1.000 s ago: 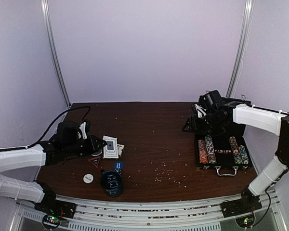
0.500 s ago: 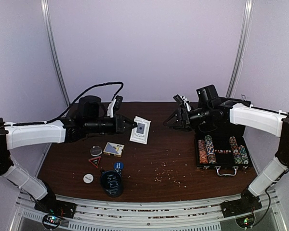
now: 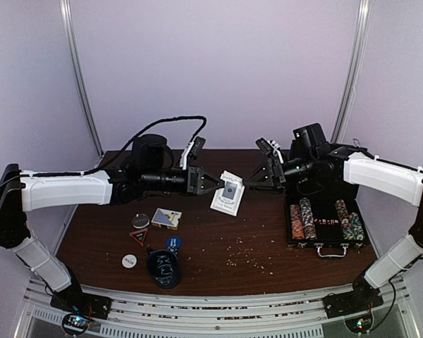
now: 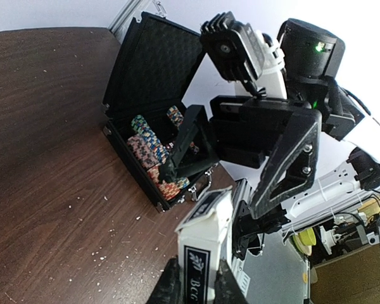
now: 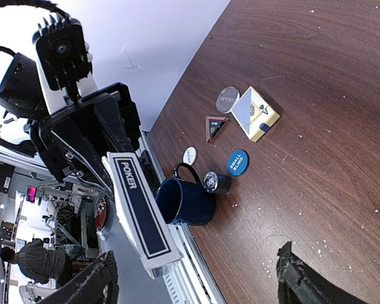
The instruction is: Pack up texas hold em set
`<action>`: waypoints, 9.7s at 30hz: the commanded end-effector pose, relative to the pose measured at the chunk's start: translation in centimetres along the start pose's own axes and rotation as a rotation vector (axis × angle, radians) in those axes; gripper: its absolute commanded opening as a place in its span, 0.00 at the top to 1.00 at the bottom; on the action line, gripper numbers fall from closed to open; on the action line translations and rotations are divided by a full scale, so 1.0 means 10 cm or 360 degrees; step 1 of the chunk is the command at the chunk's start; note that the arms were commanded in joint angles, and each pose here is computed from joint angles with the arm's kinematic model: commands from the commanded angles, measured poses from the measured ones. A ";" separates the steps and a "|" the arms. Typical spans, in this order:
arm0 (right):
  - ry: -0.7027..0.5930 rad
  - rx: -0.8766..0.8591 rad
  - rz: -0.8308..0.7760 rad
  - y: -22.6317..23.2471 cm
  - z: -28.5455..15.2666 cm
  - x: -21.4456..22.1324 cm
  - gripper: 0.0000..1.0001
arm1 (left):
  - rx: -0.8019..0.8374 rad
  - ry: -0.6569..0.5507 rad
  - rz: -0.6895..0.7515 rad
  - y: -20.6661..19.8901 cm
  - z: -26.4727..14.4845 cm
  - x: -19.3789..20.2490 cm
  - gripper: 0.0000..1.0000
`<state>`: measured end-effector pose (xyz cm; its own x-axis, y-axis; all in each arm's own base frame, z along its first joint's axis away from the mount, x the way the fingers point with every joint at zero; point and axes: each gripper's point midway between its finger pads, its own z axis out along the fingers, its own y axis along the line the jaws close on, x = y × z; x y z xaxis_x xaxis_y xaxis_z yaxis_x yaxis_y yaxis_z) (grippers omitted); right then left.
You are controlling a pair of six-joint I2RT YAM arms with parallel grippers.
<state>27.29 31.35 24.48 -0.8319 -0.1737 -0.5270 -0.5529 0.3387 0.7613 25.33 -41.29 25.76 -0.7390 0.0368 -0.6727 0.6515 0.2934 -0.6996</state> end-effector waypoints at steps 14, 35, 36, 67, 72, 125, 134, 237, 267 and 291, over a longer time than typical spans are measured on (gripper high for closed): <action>-0.0305 0.0611 0.0089 -0.60 -0.26 -0.06 0.16 | -0.0381 0.0302 -0.0274 1.02 0.63 0.72 1.00; -0.0349 0.0822 -0.0093 -0.71 -0.36 -0.31 0.16 | -0.1268 0.0293 -0.0255 1.36 -0.19 0.43 0.18; -0.0358 0.0824 -0.0094 -0.71 -0.37 -0.31 0.16 | -0.1326 0.0267 -0.0286 1.34 -0.35 0.43 0.17; -0.0592 0.1028 0.0024 -0.79 -0.72 -0.26 0.16 | -0.1996 0.0330 -0.1161 1.90 -2.03 2.13 0.23; -0.0595 0.1025 0.0030 -0.79 -0.73 -0.26 0.16 | -0.2001 0.0349 -0.1199 1.95 -2.07 2.25 0.27; -0.0552 0.0997 0.0088 -0.86 -0.63 -0.21 0.16 | -0.2084 0.0589 -0.1148 2.08 -2.12 2.47 0.35; -0.0553 0.0992 0.0090 -0.87 -0.62 -0.21 0.15 | -0.2072 0.0532 -0.1175 2.05 -2.17 2.48 0.47; 0.0354 0.0129 0.0588 -1.09 1.09 0.57 1.00 | -0.1122 0.0511 -0.0090 1.26 0.50 0.76 0.30; -0.0512 0.1560 0.1241 -2.59 -2.32 1.34 1.00 | -0.1538 0.0453 -0.0422 1.64 -0.50 1.18 0.29; -0.0258 0.1502 0.1211 -2.70 -1.85 1.67 0.86 | -0.1622 0.0516 -0.0463 1.76 -0.55 1.29 0.36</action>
<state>27.94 3.31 3.56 -0.8682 0.4650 -0.1731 0.3537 0.8248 0.4412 25.98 -31.05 6.63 -0.9428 0.0605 -0.3279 0.1389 0.9652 -0.2215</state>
